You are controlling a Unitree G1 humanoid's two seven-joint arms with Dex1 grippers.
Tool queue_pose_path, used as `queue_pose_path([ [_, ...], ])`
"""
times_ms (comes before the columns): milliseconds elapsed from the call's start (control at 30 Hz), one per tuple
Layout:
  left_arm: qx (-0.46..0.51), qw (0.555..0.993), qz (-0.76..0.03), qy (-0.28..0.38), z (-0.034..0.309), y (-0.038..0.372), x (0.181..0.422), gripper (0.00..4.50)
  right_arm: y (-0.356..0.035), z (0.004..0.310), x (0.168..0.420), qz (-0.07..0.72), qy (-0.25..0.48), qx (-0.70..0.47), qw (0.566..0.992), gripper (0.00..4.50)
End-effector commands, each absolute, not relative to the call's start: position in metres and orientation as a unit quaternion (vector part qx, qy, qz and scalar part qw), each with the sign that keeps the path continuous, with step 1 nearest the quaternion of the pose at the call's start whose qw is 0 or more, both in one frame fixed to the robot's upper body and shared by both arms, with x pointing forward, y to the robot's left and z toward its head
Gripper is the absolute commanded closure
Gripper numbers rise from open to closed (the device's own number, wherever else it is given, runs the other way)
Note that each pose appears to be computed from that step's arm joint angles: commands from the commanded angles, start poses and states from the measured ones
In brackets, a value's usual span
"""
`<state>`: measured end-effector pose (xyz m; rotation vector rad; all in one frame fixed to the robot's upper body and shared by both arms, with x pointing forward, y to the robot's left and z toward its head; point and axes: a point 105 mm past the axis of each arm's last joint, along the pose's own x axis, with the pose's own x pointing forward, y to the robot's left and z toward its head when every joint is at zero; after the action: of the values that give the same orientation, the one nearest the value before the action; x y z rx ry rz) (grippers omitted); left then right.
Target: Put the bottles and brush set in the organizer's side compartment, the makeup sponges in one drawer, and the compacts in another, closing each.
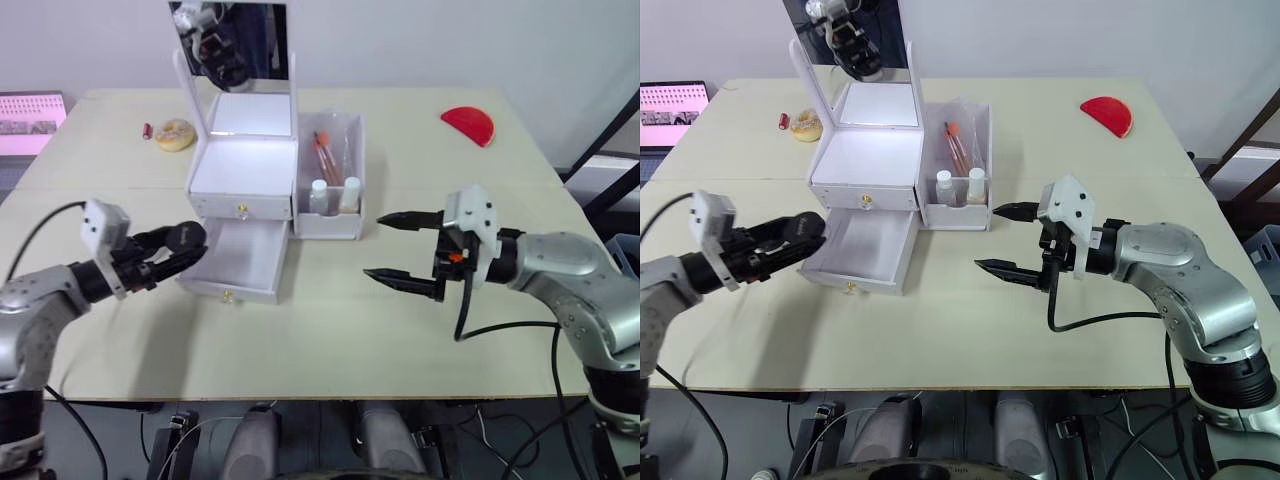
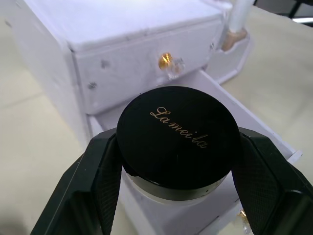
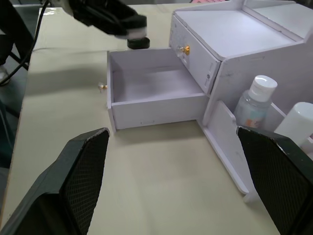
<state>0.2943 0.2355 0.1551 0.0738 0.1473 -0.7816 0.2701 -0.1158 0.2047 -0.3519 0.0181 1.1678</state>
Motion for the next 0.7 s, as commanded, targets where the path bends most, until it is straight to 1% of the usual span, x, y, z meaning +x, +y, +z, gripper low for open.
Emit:
queue_pose_path([
  [33, 0.05, 0.913, -0.4, 0.069, 0.15, 0.228, 0.297, 1.84, -0.114, 0.219, 0.264, 0.544, -0.022, -0.18, 0.819, 0.0],
  [167, 0.053, 0.907, -0.41, 0.076, 0.142, 0.222, 0.297, 1.84, -0.114, 0.22, 0.263, 0.538, -0.021, -0.182, 0.823, 0.0],
  [400, 0.062, 0.911, -0.4, 0.082, 0.137, 0.226, 0.3, 1.84, -0.112, 0.221, 0.261, 0.535, -0.021, -0.177, 0.826, 0.0],
  [467, 0.066, 0.911, -0.398, 0.085, 0.136, 0.226, 0.3, 0.78, -0.112, 0.221, 0.262, 0.535, -0.021, -0.176, 0.826, 0.0],
  [500, 0.066, 0.912, -0.396, 0.085, 0.136, 0.227, 0.3, 0.36, -0.112, 0.221, 0.262, 0.535, -0.021, -0.176, 0.826, 0.0],
  [533, 0.066, 0.912, -0.395, 0.085, 0.136, 0.227, 0.3, 0.04, -0.112, 0.221, 0.262, 0.535, -0.021, -0.176, 0.826, 0.0],
  [700, 0.054, 0.916, -0.39, 0.079, 0.145, 0.228, 0.301, 0.04, -0.113, 0.221, 0.264, 0.535, -0.021, -0.176, 0.826, 0.0],
])
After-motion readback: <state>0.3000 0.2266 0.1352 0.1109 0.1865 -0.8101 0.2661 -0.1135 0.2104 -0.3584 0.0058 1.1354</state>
